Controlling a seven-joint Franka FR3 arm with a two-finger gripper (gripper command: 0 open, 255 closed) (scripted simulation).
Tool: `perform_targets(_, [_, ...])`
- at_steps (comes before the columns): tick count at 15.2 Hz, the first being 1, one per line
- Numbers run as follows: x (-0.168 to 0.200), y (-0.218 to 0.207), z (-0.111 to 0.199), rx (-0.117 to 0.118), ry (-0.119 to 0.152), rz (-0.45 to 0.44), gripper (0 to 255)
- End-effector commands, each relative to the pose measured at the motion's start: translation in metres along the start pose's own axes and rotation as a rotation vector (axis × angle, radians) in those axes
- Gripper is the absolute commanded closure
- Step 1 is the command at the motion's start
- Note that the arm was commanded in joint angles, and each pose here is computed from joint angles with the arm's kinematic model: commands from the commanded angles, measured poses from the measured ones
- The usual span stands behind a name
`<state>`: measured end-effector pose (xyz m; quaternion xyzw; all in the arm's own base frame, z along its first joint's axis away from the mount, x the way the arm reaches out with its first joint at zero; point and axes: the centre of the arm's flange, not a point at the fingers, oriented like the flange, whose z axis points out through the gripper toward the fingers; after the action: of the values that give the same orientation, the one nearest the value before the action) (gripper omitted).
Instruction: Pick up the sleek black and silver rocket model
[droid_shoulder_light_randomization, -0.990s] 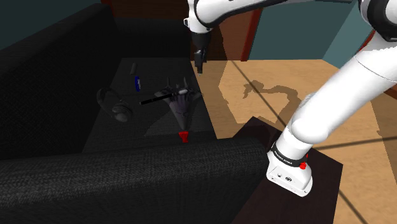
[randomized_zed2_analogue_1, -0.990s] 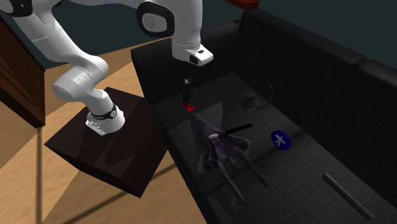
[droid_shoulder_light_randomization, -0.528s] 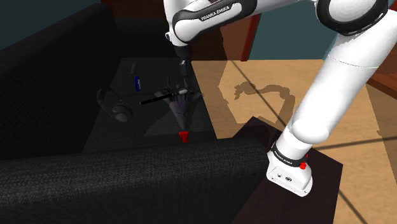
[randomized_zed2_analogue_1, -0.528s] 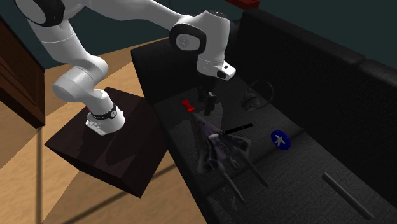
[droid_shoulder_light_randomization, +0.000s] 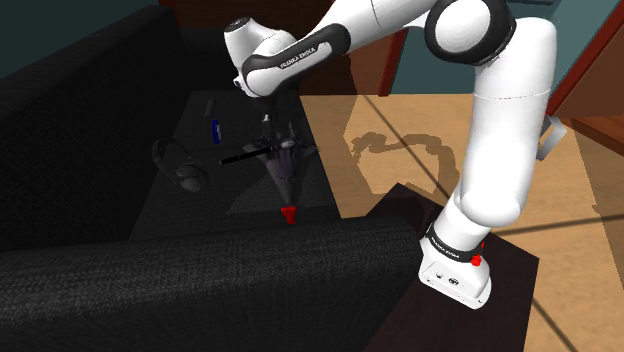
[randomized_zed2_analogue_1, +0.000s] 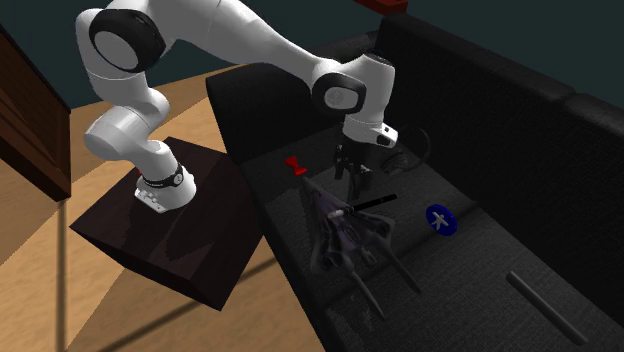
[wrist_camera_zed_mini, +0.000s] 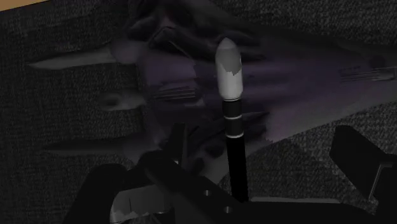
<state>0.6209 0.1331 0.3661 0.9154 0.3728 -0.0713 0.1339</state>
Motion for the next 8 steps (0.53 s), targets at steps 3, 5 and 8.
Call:
perform_targets(3, [0.048,-0.001,0.032,-0.03,-0.028,-0.077,0])
perform_targets(5, [0.071,-0.002,0.048,-0.045,-0.042,-0.116,0])
perform_targets(8, [0.082,-0.005,0.064,-0.05,-0.047,-0.13,0])
